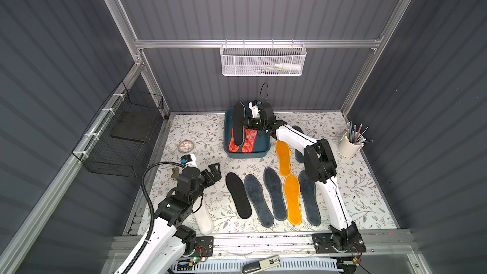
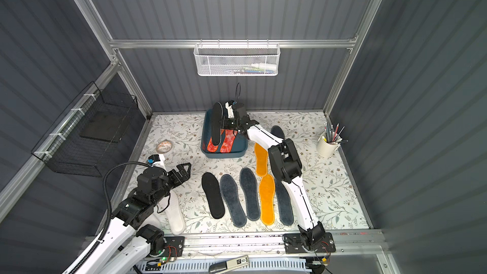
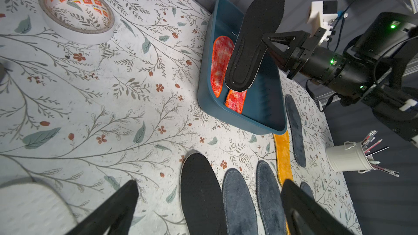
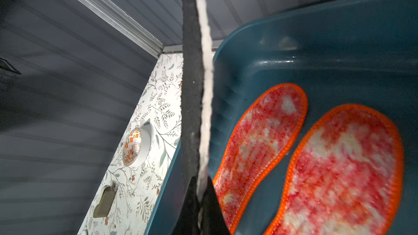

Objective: Put the insoles into the storage box
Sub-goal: Place the insole in the storage box.

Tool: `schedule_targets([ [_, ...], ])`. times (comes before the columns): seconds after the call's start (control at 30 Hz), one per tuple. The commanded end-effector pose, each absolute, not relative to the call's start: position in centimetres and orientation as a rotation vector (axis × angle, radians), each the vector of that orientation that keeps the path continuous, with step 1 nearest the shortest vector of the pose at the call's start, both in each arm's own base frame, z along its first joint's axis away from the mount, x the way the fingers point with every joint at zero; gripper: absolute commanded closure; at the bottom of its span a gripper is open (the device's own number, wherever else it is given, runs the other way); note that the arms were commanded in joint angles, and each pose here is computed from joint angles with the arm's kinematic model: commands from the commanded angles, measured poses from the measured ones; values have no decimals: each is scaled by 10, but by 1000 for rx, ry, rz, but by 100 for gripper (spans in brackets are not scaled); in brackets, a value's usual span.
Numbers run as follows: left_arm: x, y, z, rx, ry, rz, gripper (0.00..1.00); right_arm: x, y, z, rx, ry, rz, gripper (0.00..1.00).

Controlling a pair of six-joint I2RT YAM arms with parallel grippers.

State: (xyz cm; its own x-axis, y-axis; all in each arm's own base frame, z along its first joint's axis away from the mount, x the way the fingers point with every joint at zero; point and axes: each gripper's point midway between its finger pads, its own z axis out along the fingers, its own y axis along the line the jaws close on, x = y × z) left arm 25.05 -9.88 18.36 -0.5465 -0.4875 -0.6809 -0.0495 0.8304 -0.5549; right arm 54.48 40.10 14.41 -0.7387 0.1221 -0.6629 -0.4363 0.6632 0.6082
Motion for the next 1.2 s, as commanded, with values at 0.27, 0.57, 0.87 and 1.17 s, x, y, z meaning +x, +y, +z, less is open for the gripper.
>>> schedule_targets([
  [0.27, 252, -95, 178, -430, 2109, -580, 0, 545, 420, 108, -333, 2250, 1071, 100],
  [0.57, 251, -92, 179, -441, 2107, -569, 0, 549, 421, 91, -312, 2278, 1042, 95],
  [0.87, 252, -92, 176, -452, 2120, -558, 0, 551, 411, 123, -353, 2245, 978, 31],
  [1.17, 257, -97, 171, -461, 2122, -583, 0, 523, 369, 216, -351, 2064, 866, 1],
])
